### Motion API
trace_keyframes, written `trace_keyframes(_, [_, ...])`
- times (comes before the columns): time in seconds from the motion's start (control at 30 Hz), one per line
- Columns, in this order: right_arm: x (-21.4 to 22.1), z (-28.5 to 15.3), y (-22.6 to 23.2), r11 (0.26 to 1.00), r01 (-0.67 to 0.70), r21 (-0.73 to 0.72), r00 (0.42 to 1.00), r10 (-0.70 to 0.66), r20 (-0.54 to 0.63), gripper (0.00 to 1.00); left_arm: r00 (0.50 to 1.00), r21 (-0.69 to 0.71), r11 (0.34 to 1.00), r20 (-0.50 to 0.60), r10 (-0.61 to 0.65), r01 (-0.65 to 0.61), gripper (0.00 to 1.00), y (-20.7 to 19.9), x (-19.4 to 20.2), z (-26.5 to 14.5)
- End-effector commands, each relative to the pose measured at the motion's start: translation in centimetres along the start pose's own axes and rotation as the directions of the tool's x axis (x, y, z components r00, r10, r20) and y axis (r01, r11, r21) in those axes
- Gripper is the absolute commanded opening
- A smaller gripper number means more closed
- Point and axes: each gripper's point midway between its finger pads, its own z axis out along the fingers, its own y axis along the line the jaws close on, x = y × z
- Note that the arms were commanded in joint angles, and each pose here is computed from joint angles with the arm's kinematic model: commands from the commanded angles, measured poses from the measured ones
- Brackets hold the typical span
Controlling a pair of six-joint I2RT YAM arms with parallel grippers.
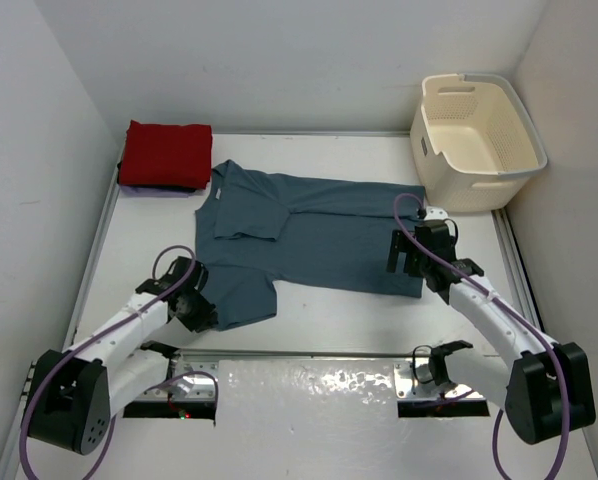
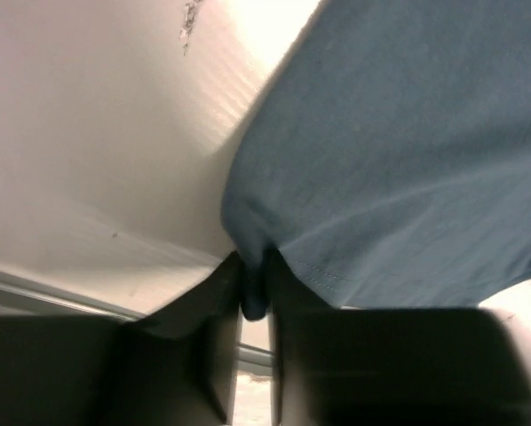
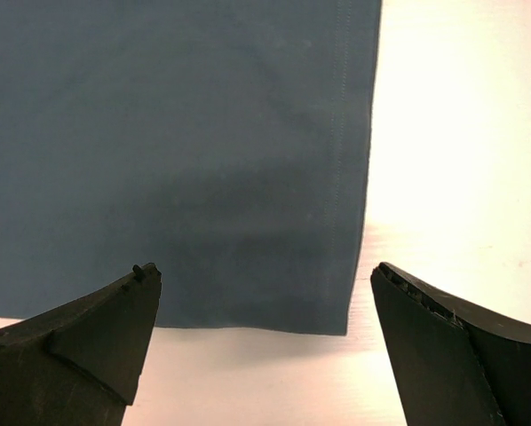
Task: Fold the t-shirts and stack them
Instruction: Grap the side of the flattened tshirt closest away from the robot with both arms
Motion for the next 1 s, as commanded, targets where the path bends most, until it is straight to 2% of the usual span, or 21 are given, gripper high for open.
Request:
trace_keyframes(0.0, [-0.1,-0.3,-1.0,0.998,-0.019,0.061,1.0,0.019,-0.001,0.99,1.0,0.001,1.0,0.024,-0.009,0.009,0.03,0.0,-0.3,0.7])
trace_keyframes(0.03, [0.0,-0.4,-1.1,0.997,-0.022,0.069,1.0,0.022,-0.006,0.99,0.999,0.007,1.0,0.033,-0.009,0.009,0.0,-0.2,-0.5,0.5])
trace_keyframes(0.17, [1.4,-0.6,-1.8,0.994,-0.05,0.101,0.998,0.053,-0.029,0.99,0.999,0.04,0.999,0.053,0.008,-0.011,0.0,-1.0,-1.1,-0.1])
trace_keyframes(0.33, [4.5,-1.3,-2.9,0.984,-0.086,0.153,0.988,0.104,-0.114,0.99,0.995,0.112,0.992,0.083,0.053,-0.063,0.0,-2.7,-1.8,-1.3])
trace_keyframes(0.43, [6.2,-1.0,-2.2,0.988,-0.109,0.11,0.98,0.125,-0.153,0.99,0.993,0.163,0.982,0.09,0.079,-0.093,0.0,-3.9,-2.0,-1.9])
trace_keyframes(0.57, [7.7,0.1,-1.9,0.982,-0.16,0.097,0.974,0.173,-0.147,0.98,0.99,0.183,0.976,0.104,0.098,-0.116,0.0,-4.2,-2.2,-2.0])
trace_keyframes(0.7, [7.4,1.3,-1.8,0.979,-0.188,0.079,0.978,0.194,-0.079,0.85,0.989,0.276,0.952,0.09,0.113,-0.134,0.0,-5.9,-1.7,-2.0])
trace_keyframes(0.9, [7.6,1.9,-2.5,0.97,-0.216,0.111,0.975,0.221,-0.031,0.72,0.983,0.344,0.921,0.1,0.155,-0.181,0.0,-7.4,-1.7,-3.0])
trace_keyframes(0.97, [7.5,2.1,-2.0,0.971,-0.226,0.082,0.973,0.229,-0.025,0.72,0.978,0.351,0.915,0.125,0.164,-0.198,0.0,-7.9,-2.3,-3.5])
